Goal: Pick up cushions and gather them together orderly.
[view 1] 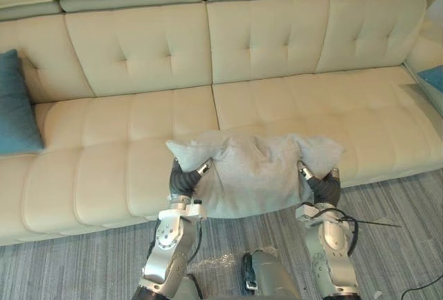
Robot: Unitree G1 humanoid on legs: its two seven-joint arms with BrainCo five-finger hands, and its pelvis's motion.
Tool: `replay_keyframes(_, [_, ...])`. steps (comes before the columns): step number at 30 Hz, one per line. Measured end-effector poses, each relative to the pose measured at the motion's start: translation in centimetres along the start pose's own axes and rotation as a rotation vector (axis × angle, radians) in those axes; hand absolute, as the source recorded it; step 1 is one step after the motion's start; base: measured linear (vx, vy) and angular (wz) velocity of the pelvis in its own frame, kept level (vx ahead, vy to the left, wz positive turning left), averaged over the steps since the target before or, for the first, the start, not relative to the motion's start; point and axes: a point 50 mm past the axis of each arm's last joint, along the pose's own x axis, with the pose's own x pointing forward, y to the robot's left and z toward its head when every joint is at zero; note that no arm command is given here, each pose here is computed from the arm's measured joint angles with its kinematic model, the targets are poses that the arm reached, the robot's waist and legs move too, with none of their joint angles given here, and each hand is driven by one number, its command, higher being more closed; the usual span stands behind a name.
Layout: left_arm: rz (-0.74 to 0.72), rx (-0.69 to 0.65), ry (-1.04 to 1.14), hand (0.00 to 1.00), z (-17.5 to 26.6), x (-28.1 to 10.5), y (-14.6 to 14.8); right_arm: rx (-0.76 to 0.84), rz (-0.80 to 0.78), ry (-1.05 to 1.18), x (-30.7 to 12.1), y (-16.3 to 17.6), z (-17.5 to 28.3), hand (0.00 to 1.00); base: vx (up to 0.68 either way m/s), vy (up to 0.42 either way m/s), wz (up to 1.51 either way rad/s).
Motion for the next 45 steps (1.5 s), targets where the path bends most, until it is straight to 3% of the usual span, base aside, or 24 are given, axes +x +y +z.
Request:
replay_keyframes(5, [-0.016, -0.002, 0.070, 1.00, -1.6, -0.2, -0.3, -0.090, 0.022, 0.002, 0.4, -1.6, 0.4, 1.00, 0.27, -0.167, -0.09])
replay_keyframes(10, [-0.042, -0.054, 0.132, 1.00, -2.6, -1.9, -0.8, -0.081, -0.012, -0.019, -3.5, -2.8, 1.9, 1.00, 0.21, -0.058, 0.37])
replay_keyframes(13, [-0.067, -0.077, 0.107, 1.00, -2.0, -2.0, -1.4, -0.069, -0.001, -0.069, -3.7, -2.5, 3.0, 1.00, 0.12, 0.089, -0.14])
replay_keyframes(23, [-0.086, -0.058, 0.113, 1.00, -2.0, -2.2, -1.4, -0.028, -0.077, 0.037, -4.3, -3.0, 0.6, 1.00, 0.08, 0.196, 0.11])
replay_keyframes(36, [-0.090, -0.021, 0.152, 1.00, -2.5, -2.1, -0.9, -0.051, -0.041, 0.073, -0.9, -2.3, -0.9, 1.00, 0.02, 0.027, -0.06])
replay_keyframes(42, [-0.094, 0.032, 0.023, 1.00, -0.2, 2.8, -1.9, -0.055, 0.009, -0.085, 5.2, 0.4, 2.5, 1.00, -0.14, 0.037, -0.10])
replay_keyframes(45, [-0.099, 0.053, -0.119, 1.00, 3.2, 6.4, -3.0, -0.020, 0.030, -0.224, 8.7, 3.1, 6.5, 1.00, -0.16, 0.048, -0.16])
